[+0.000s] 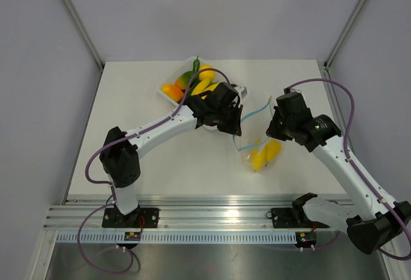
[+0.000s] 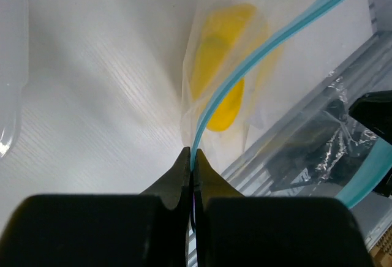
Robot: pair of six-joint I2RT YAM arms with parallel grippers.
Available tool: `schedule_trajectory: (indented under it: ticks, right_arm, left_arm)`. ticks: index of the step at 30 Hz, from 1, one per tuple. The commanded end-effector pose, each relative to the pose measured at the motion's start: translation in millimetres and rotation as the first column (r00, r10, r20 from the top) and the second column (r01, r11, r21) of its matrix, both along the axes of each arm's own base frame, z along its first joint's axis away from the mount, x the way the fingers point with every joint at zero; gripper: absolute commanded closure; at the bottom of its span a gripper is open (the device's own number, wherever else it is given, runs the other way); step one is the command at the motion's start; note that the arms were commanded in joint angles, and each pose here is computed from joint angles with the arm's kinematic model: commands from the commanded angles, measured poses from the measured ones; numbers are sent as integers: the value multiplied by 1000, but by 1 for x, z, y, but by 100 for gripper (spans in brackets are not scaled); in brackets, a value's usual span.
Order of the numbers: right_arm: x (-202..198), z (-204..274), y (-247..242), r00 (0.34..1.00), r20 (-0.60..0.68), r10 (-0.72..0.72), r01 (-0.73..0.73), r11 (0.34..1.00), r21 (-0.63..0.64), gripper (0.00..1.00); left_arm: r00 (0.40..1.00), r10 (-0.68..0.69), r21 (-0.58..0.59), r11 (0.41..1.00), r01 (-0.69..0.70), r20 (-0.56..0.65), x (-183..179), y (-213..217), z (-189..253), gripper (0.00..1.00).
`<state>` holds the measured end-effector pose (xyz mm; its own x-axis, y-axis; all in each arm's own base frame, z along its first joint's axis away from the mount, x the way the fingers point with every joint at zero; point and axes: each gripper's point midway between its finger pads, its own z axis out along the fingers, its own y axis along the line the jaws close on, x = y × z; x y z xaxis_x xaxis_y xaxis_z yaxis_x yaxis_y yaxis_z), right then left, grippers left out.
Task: Place the food in the zip-top bag and seal the zipper
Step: Adjust the zipper food storage bag at the center of the board.
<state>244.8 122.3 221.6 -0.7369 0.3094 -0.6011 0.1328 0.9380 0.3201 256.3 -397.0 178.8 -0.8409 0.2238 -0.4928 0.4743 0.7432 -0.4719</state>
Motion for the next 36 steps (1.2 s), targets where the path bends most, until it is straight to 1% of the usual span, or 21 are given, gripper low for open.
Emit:
schedule_trajectory:
  ticks: [1,4,5,6,8,9,10,11,13,14,15,16,18,21,22,24,27,30,32,33,36]
  right_arm:
    - [9,7,-1,999,28,-20,21,1000,-16,100]
    - [12,62,-7,985,172,-28,26,1000,15,100]
    - [12,88,-9,973,230,-28,22,999,28,100]
    - [11,98,-12,968,250,-32,26,999,27,100]
    - [9,106,-17,963,266,-37,35,999,11,100]
    - [9,102,-18,965,260,-37,37,999,5,100]
    - [12,93,-16,968,250,-39,39,999,4,100]
    - [11,66,-15,981,191,-34,38,999,-19,100]
    - [13,35,-6,992,124,-29,30,1000,-4,100]
    - [9,6,-6,998,61,-29,31,999,-24,100]
    - [10,-4,-2,999,41,-25,25,1000,-12,100]
    - [7,-17,-2,999,9,-32,32,999,-17,100]
    - [5,-17,-1,999,0,-32,32,999,-9,100]
    - [7,3,-2,998,52,-24,25,1000,-2,100]
    - [8,14,-3,997,76,-24,24,1000,1,100]
    - [8,20,-5,996,82,-24,24,1000,-5,100]
    - [8,21,-2,997,79,-15,15,1000,4,100]
    - [4,12,-2,998,51,-21,20,1000,7,74]
    - [2,7,-2,999,40,-27,27,1000,13,62]
    - [0,7,-3,999,42,-31,30,999,17,60]
    - [-4,10,-3,999,40,-36,34,999,29,59]
  left_arm:
    - [998,-56,-67,996,57,25,0,-12,25,100]
    - [992,-72,-165,982,88,100,-6,-13,80,100]
    - [990,-66,-201,975,91,128,-6,-14,96,100]
    - [985,-57,-238,966,96,163,-10,-9,117,100]
    - [981,-44,-260,961,93,188,-12,-5,129,100]
    - [982,-42,-259,962,90,185,-12,-5,127,100]
    - [984,-44,-246,966,86,171,-11,-5,115,100]
    - [989,-42,-231,970,74,140,-12,-7,100,100]
    - [995,-83,-192,977,91,46,-17,-14,54,100]
    - [996,-93,-181,979,93,8,-20,-18,39,100]
    - [994,-100,-142,985,93,-42,-19,-22,12,100]
    - [991,-113,-117,988,104,-74,-25,-22,1,100]
    - [988,-130,-107,987,120,-89,-28,-25,-3,100]
    - [992,-125,-131,984,122,-18,-25,-25,25,100]
    - [995,-99,-114,988,100,11,-19,-21,30,100]
    - [994,-88,-118,988,95,64,-15,-17,49,100]
    - [994,-67,-97,992,75,83,-11,-11,50,100]
    - [996,-54,-84,995,59,65,-10,-8,42,100]
    - [997,-49,-95,994,55,62,-11,-7,42,100]
    - [997,-44,-102,993,51,70,-10,-7,44,100]
    - [997,-41,-103,994,48,68,-10,-6,44,100]
